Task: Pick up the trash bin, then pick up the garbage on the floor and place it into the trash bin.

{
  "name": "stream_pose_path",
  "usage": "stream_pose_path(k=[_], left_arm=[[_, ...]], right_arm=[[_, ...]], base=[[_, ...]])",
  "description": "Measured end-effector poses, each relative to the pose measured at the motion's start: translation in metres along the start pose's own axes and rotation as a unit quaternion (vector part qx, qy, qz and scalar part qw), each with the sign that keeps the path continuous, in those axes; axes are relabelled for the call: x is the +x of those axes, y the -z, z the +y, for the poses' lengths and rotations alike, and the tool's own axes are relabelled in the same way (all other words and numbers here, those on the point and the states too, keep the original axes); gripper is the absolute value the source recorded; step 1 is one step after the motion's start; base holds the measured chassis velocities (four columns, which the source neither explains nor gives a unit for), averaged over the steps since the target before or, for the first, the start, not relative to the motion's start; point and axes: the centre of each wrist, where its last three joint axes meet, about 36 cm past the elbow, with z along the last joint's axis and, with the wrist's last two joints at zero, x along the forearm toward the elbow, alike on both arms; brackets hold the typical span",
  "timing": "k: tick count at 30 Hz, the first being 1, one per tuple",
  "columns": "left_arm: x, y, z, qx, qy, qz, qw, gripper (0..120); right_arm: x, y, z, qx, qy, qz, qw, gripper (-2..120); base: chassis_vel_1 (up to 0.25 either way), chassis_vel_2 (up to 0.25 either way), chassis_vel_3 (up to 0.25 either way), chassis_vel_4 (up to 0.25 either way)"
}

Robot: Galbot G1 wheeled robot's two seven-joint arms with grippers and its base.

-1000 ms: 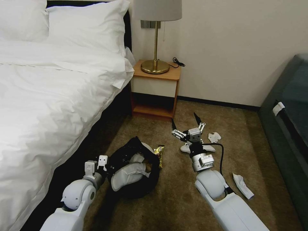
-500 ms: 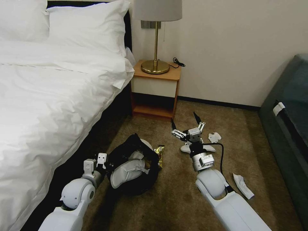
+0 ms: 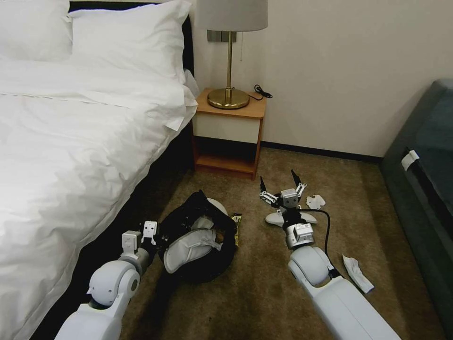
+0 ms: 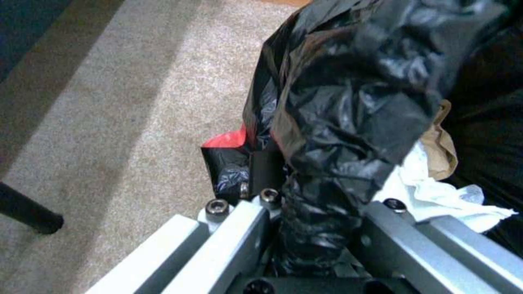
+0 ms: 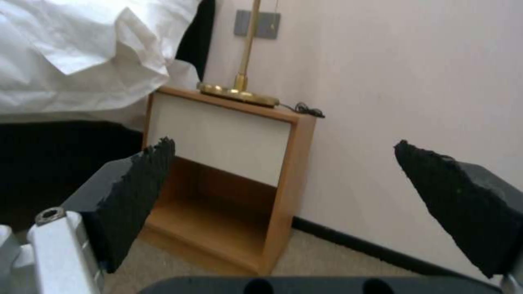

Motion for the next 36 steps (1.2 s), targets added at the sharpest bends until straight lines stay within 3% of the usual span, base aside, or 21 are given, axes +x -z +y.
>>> stream_pose_path(k=[16,28,36], left_arm=[[0.007,0.009,-0.006,0.004,-0.005,-0.02,0.9998,0],[0.008,0.019,-0.009,0.018,0.008,-0.038,0.9991,0],[0.007,0.022,0.002,0.024,0.03,-0.044,0.9983,0]], right_arm=[[-0.002,-0.027,0.015,-0.029,0.001,0.074,0.997,100],[0.006,-0.053,-0.006,-0.016,0.001,0.14,0.99,100],[0.003,-0.063,-0.001,-0.018,0.011,0.151,0.988,100]], base=[[0.0,0.0,0.0,0.0],[0.0,0.0,0.0,0.0],[0.0,0.0,0.0,0.0]])
